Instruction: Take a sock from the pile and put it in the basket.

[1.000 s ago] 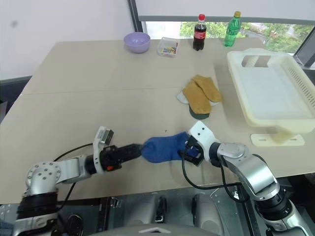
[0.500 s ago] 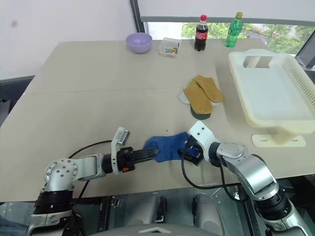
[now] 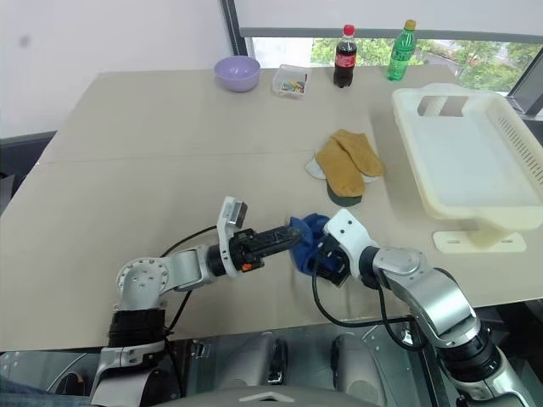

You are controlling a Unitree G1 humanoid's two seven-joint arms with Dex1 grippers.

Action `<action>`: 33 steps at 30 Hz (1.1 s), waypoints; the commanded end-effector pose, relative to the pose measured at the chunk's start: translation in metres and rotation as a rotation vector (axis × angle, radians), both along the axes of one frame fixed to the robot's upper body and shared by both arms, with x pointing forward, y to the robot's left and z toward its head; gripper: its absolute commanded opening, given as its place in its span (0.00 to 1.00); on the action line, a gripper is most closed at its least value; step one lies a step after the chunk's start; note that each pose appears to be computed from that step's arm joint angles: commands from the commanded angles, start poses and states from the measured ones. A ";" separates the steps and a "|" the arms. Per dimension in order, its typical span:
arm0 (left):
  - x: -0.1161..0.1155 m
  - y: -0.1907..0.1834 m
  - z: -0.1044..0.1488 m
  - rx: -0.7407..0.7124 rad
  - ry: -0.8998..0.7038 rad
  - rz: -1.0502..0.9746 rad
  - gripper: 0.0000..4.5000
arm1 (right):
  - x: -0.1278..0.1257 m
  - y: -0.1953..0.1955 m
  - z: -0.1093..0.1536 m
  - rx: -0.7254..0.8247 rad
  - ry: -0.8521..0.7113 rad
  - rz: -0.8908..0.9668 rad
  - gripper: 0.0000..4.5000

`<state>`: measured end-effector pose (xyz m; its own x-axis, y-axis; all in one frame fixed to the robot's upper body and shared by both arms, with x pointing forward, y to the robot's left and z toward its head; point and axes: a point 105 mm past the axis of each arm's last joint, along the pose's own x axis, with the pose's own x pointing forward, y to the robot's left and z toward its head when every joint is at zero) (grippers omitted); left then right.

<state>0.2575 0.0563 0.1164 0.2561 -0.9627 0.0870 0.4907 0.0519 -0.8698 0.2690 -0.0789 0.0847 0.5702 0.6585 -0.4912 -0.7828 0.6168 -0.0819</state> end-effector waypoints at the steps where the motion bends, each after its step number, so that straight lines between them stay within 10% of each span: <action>1: -0.001 -0.004 0.001 -0.008 -0.013 -0.021 0.93 | 0.001 -0.005 0.005 -0.006 -0.017 -0.017 0.99; 16: 0.005 -0.005 -0.004 0.001 -0.009 -0.025 0.93 | -0.026 -0.046 0.034 -0.057 0.004 0.031 0.99; 33: 0.001 -0.005 -0.007 -0.007 -0.022 -0.043 0.93 | 0.011 -0.005 0.041 0.158 0.022 -0.031 0.99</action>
<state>0.2609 0.0523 0.1030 0.2217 -0.9729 0.0652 0.4866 0.0524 -0.8720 0.2756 -0.0863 0.1164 0.5622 0.7069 -0.4292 -0.7598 0.6464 0.0694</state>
